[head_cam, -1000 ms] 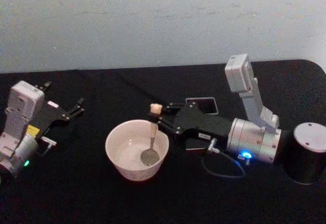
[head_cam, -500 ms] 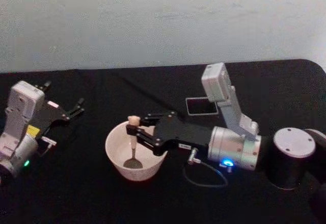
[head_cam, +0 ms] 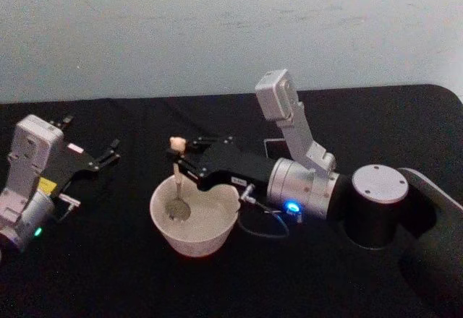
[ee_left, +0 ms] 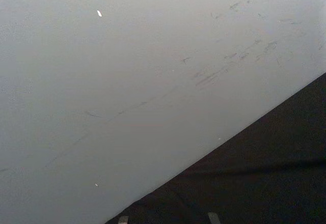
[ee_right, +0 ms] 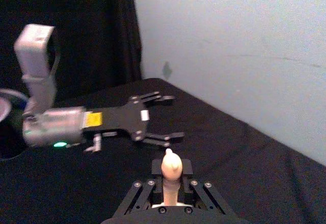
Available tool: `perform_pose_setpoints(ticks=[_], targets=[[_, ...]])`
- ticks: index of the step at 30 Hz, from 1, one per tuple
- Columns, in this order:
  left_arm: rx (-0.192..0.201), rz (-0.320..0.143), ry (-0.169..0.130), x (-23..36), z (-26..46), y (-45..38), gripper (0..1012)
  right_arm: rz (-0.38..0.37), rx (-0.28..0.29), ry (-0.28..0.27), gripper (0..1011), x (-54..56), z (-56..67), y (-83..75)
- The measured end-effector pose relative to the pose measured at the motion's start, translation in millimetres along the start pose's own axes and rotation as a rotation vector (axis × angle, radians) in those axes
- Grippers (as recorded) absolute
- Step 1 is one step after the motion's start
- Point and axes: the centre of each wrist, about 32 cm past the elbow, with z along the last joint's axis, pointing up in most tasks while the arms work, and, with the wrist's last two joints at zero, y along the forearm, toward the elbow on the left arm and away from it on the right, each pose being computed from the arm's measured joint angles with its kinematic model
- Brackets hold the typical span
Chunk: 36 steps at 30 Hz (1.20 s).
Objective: Pick up the stirring spoon with one hand, stir inside the cup, then place it back in its original position.
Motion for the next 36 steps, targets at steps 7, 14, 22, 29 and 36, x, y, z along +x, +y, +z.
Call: perform_pose_setpoints(ticks=[7,14,22,29,36], targets=[[0.0,0.0,0.0,0.0,0.0,0.0,1001,-0.076,0.012,0.021,215,15.8,4.1,2.4],[0.0,0.0,0.0,0.0,0.0,0.0,1001,-0.112,0.018,0.031,215,25.2,4.8,-10.6],[0.0,0.0,0.0,0.0,0.0,0.0,1001,-0.091,0.018,0.032,215,24.9,3.7,-38.8],[0.0,0.0,0.0,0.0,0.0,0.0,1001,-0.033,0.009,0.039,215,17.1,2.4,-62.0],[0.0,0.0,0.0,0.0,0.0,0.0,1001,0.02,0.001,0.05,215,4.5,1.1,-62.2]])
